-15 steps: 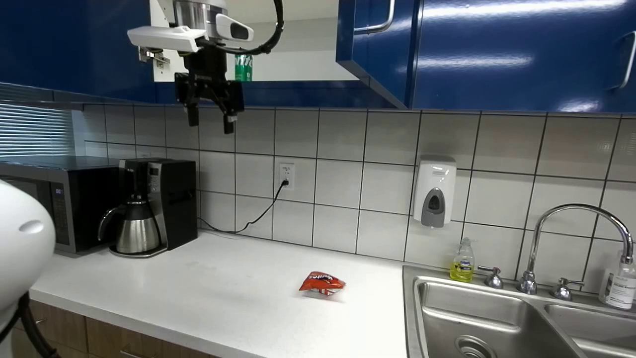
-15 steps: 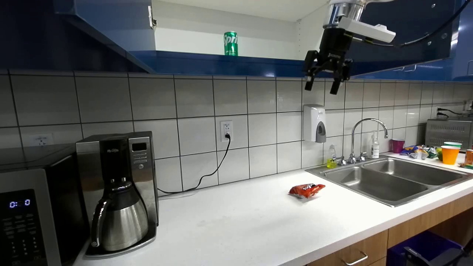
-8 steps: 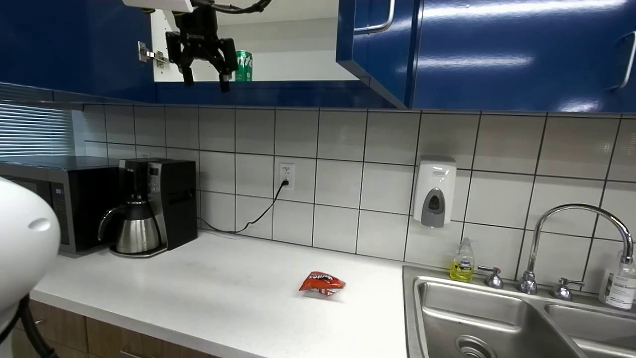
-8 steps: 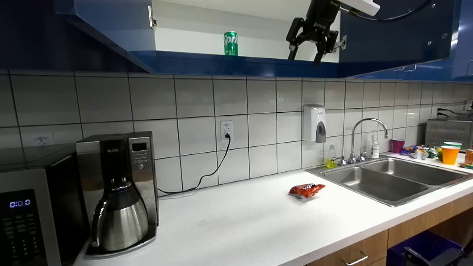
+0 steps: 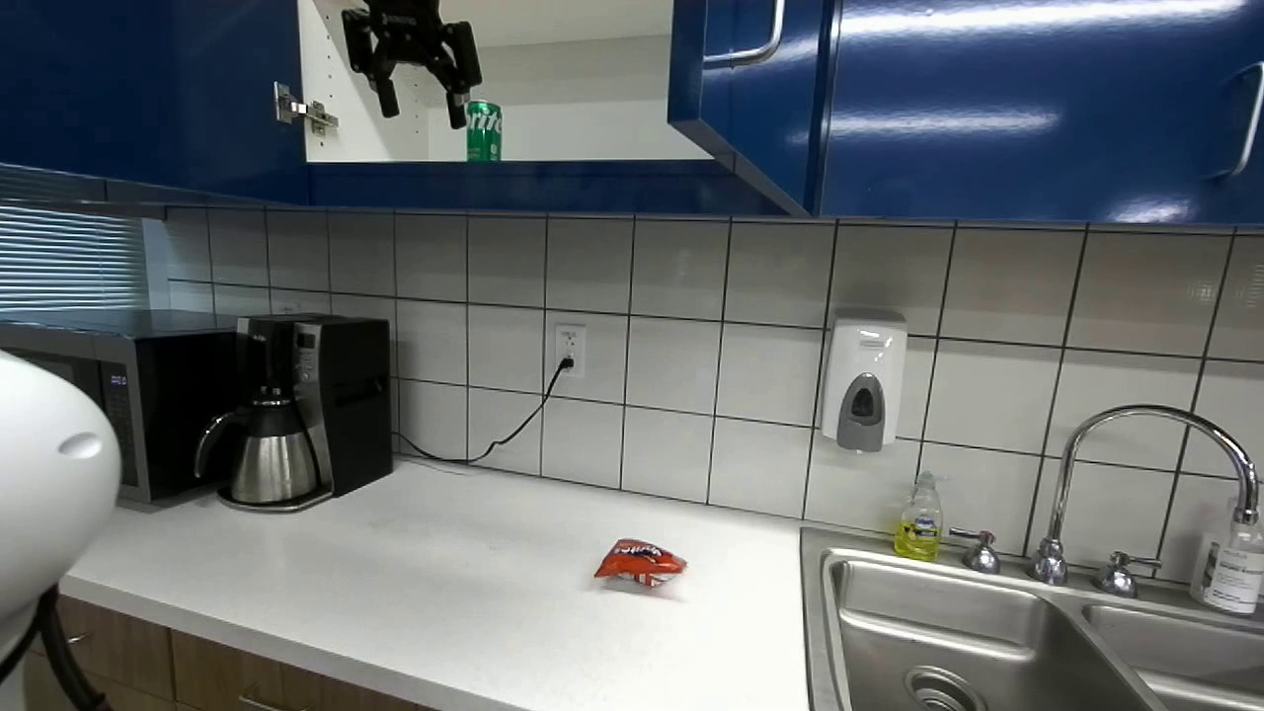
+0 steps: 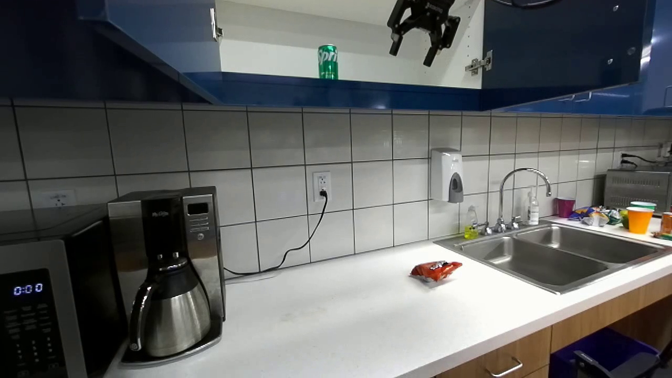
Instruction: Remove the can from the cupboard
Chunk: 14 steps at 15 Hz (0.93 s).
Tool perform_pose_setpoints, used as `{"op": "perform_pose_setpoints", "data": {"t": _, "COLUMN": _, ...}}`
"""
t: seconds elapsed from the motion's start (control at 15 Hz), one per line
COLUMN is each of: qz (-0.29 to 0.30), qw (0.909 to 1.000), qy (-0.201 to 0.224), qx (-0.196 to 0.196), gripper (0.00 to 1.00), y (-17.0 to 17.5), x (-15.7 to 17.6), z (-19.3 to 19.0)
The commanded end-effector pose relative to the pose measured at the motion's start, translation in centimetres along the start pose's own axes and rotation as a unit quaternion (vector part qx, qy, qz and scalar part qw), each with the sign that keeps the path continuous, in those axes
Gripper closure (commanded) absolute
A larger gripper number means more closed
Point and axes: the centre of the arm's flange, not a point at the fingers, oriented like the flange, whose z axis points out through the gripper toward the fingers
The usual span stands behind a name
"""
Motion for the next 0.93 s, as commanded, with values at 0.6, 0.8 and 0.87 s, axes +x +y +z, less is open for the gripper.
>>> {"op": "perform_pose_setpoints", "data": {"t": 0.6, "qz": 0.032, "qw": 0.9984, "qy": 0.046, "qx": 0.009, "gripper": 0.00, "y": -4.3, "x": 11.4, "z": -1.7}}
{"op": "perform_pose_setpoints", "data": {"t": 0.8, "qz": 0.041, "qw": 0.9979, "qy": 0.051, "qx": 0.003, "gripper": 0.00, "y": -4.6, "x": 14.1, "z": -2.0}}
{"op": "perform_pose_setpoints", "data": {"t": 0.87, "qz": 0.043, "qw": 0.9977, "qy": 0.052, "qx": 0.000, "gripper": 0.00, "y": -4.7, "x": 14.8, "z": -1.8}}
